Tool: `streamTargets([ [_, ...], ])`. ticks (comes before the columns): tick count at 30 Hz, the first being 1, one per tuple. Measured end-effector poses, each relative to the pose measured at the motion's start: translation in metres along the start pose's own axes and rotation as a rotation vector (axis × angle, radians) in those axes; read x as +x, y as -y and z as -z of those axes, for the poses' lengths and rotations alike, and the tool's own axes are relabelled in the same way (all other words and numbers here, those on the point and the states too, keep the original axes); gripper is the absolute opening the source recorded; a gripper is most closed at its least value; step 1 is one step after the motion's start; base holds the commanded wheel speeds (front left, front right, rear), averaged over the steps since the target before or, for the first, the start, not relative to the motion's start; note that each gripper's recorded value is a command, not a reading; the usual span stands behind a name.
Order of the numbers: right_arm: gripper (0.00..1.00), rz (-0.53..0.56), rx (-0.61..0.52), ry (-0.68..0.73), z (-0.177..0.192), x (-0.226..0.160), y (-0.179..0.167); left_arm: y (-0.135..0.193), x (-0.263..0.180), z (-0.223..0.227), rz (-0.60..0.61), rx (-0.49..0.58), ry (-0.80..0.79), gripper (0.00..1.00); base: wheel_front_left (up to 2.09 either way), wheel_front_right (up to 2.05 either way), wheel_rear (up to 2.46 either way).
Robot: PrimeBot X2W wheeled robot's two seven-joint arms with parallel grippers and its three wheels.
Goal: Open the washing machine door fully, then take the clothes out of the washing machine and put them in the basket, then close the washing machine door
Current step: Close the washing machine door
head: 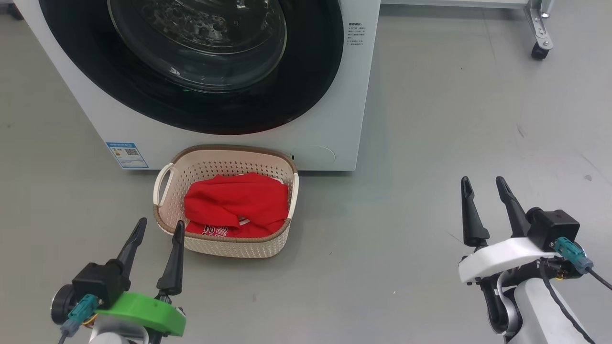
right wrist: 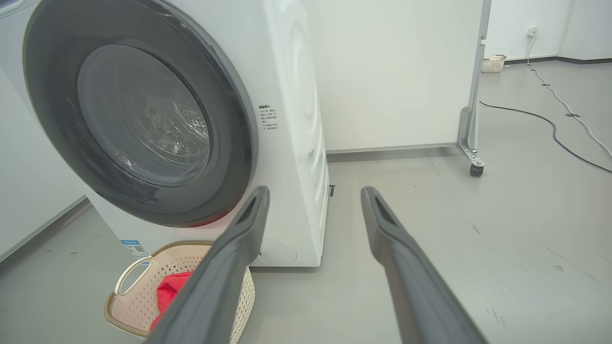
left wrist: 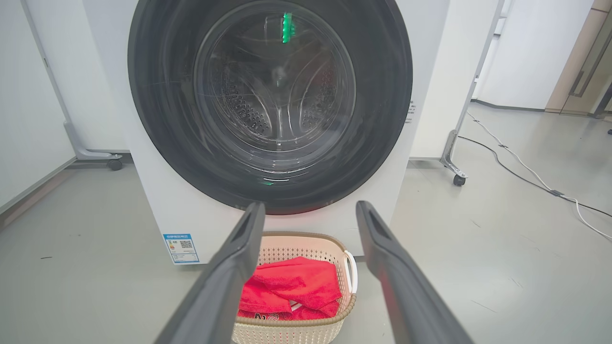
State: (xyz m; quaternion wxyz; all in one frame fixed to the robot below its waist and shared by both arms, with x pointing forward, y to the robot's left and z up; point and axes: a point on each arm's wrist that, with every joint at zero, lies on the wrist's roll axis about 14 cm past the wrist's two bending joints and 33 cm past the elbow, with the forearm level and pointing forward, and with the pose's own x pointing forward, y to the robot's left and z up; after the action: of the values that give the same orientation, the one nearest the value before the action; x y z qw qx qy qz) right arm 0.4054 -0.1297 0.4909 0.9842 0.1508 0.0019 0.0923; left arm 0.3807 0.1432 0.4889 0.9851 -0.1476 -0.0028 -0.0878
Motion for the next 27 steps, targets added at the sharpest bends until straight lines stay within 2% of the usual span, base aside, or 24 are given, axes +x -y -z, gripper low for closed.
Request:
streamTargets([
  [27, 1.00, 0.001, -0.002, 0.001, 0.004, -0.012, -0.005, -0.002, -0.001, -0.004, -0.016, -0.014, 0.018, 1.00, 0.00, 0.00, 0.00],
])
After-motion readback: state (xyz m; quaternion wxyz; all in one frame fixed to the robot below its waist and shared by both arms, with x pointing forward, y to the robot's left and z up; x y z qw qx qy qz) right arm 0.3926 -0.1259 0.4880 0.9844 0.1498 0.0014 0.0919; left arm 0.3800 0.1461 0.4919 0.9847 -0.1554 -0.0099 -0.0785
